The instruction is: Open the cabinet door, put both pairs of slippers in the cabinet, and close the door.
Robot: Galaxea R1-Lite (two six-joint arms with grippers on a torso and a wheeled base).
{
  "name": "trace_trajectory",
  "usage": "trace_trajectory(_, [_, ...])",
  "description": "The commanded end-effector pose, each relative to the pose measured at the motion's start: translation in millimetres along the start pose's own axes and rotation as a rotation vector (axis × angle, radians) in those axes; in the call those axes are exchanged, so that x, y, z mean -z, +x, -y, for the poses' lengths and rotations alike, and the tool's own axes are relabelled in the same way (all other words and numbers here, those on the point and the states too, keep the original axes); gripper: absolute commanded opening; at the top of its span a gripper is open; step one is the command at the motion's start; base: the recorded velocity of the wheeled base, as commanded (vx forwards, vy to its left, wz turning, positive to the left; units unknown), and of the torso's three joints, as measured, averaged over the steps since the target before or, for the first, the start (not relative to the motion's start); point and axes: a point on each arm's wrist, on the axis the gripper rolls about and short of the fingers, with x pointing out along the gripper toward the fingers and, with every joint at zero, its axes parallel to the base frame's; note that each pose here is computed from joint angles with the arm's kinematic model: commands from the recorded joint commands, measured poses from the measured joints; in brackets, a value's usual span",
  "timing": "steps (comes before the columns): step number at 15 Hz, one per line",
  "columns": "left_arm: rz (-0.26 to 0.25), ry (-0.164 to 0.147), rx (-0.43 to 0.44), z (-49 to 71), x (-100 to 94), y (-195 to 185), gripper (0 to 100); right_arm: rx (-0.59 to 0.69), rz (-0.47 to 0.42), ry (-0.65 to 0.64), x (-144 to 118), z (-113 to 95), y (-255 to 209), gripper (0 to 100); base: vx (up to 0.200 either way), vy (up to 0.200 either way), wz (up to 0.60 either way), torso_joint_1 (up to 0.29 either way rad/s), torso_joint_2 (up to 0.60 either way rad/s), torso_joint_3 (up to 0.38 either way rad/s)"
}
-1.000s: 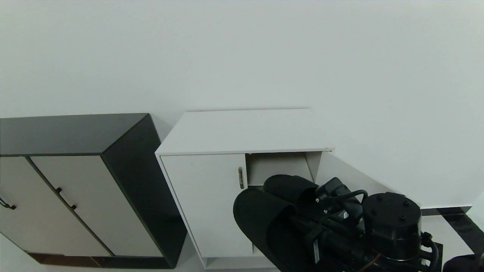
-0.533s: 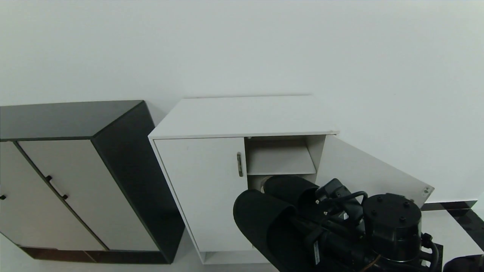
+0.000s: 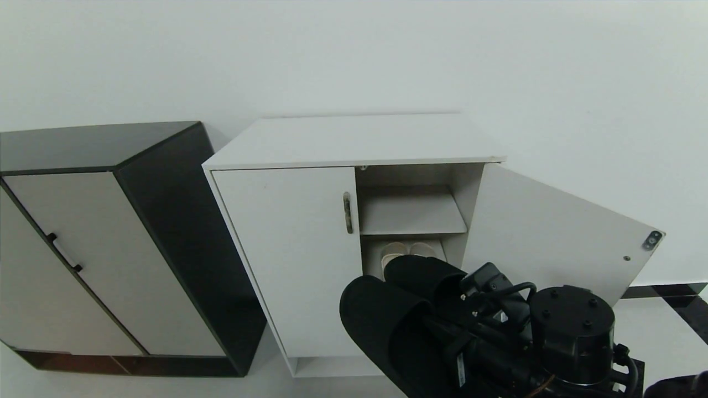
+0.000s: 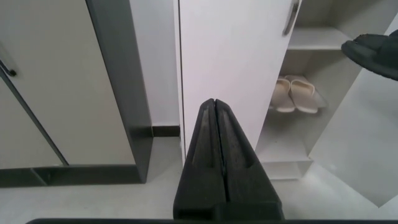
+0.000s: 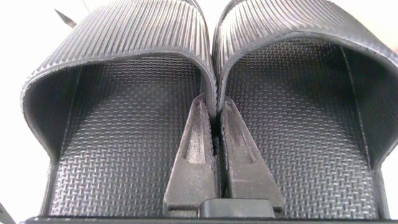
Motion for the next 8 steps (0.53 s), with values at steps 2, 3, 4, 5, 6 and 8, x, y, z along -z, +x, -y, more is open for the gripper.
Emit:
trace_trajectory(2, [0.000, 0.000, -0.001, 0.0, 0.0, 0.0, 0, 0.000, 0.013, 0.002, 3.1, -0.4, 4.1, 0, 0.000, 0.000, 0.00, -0.244, 0.49, 0.247])
trace_trajectory(3, [0.000, 0.000, -0.001, 0.0, 0.0, 0.0, 0, -0.001, 0.016, 0.002, 4.6, -0.4, 4.8, 0, 0.000, 0.000, 0.00, -0.242, 0.49, 0.251])
trace_trajectory(4, [0.000, 0.000, -0.001, 0.0, 0.0, 0.0, 0, -0.002, 0.016, 0.002, 6.3, -0.1, 4.1, 0, 0.000, 0.000, 0.00, -0.237, 0.47, 0.237])
trace_trajectory(5, [0.000, 0.000, -0.001, 0.0, 0.0, 0.0, 0, -0.013, 0.021, 0.001, 7.2, -0.3, 4.5, 0, 0.000, 0.000, 0.00, -0.227, 0.48, 0.242])
trace_trajectory(6, [0.000, 0.000, -0.001, 0.0, 0.0, 0.0, 0, -0.019, 0.028, -0.004, 7.2, -0.3, 3.6, 0, 0.000, 0.000, 0.00, -0.237, 0.46, 0.237])
trace_trajectory(8, [0.000, 0.000, -0.003, 0.0, 0.0, 0.0, 0, -0.021, 0.056, -0.008, 7.2, -0.5, 4.9, 0, 0.000, 0.000, 0.00, -0.234, 0.47, 0.237])
